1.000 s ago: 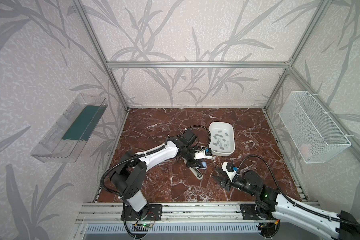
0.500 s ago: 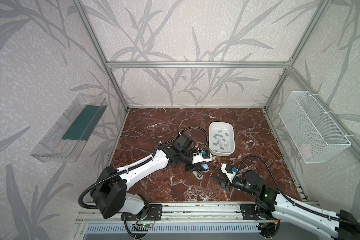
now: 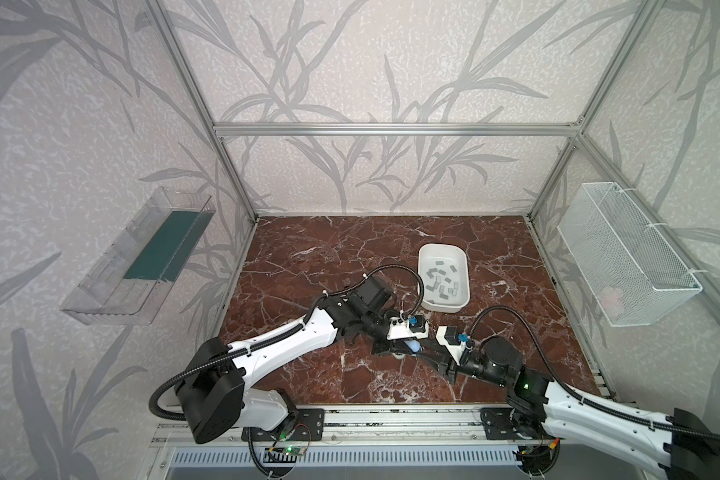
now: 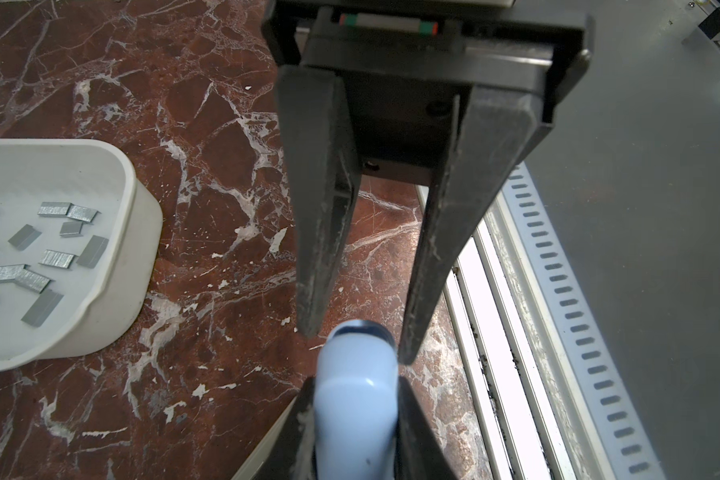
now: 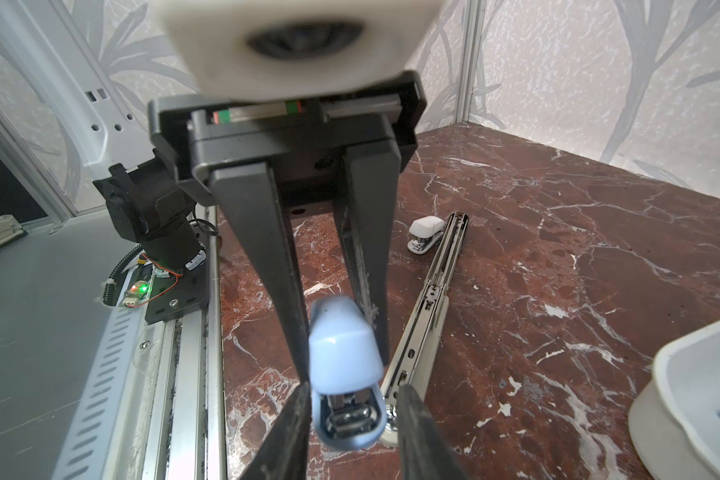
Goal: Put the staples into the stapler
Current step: 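Lift the blue stapler toward the right gripper while right grasps its other end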
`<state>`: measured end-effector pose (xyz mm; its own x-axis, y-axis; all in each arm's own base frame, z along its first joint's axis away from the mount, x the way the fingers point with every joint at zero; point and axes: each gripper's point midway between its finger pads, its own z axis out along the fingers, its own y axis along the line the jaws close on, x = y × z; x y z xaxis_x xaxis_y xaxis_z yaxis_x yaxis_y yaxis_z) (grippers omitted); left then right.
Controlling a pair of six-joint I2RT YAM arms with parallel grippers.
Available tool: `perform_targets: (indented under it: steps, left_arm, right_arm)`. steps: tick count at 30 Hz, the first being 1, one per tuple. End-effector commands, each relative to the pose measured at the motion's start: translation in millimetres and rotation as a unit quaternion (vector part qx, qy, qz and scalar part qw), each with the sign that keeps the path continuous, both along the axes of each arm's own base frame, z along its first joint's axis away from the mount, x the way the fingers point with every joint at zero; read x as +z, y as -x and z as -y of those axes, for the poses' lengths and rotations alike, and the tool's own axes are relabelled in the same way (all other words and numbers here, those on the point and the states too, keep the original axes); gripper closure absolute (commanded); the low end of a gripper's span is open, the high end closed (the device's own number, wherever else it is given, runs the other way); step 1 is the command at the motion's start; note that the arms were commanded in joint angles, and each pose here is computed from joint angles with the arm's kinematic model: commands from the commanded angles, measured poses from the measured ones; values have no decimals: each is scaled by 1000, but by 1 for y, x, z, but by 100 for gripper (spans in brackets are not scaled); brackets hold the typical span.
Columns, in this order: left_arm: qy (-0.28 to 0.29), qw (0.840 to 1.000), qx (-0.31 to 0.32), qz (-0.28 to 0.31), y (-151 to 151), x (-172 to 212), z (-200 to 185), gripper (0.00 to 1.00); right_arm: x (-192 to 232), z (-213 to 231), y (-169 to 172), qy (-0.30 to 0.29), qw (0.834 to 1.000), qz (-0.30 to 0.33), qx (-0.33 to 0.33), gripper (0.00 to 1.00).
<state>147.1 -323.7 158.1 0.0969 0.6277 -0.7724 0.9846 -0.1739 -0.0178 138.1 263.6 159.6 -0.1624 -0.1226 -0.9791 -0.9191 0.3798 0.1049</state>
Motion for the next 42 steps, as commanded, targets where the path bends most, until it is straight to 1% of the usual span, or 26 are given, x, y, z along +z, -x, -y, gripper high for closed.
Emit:
perform_targets:
  steps: [1,5,9,13,14,15,17,19,20,24,27,29,30,34,38,42]
  left_arm:
    - [16,1000,-18,1,6,12,4,100]
    - [30,999,-32,-1,12,17,5,100]
    - [52,997,-55,-3,21,25,5,100]
    - [64,996,-59,7,21,30,5,100]
    - [60,997,-53,14,19,30,4,100]
    - [55,997,-47,26,16,29,3,100]
    - [45,997,-27,58,6,25,-1,100]
    - [51,995,7,89,-6,26,-2,100]
    - [55,993,20,107,-12,25,-4,100]
    - [61,986,33,153,-18,29,-10,100]
    - [57,982,43,174,-22,29,-15,100]
    - [60,980,42,183,-22,28,-17,100]
    - [65,979,40,188,-20,28,-18,100]
    - [82,976,33,200,-15,29,-20,100]
    - [89,975,28,200,-13,32,-20,100]
    - [90,973,34,208,-16,33,-20,100]
  right_arm:
    - [23,-9,1,-26,999,18,13,66]
    - [25,-12,2,-27,999,21,19,70]
    - [24,-15,1,-22,999,22,22,76]
    - [25,-17,2,-23,999,19,25,77]
    - [26,-16,0,-24,999,15,18,73]
    - [25,-14,-4,-25,1000,7,1,67]
    - [23,-7,-16,-29,999,-16,-41,63]
    - [21,1,-29,-32,993,-60,-95,63]
    - [20,3,-32,-39,990,-82,-111,63]
    - [20,0,-31,-73,976,-165,-118,64]
    - [20,-3,-31,-98,963,-220,-122,70]
    - [23,-5,-32,-114,958,-234,-122,71]
    - [23,-5,-33,-126,951,-253,-128,72]
    - [32,-7,-36,-153,942,-269,-131,73]
    - [36,-14,-36,-164,936,-288,-121,73]
    - [26,-22,-38,-160,927,-318,-122,74]
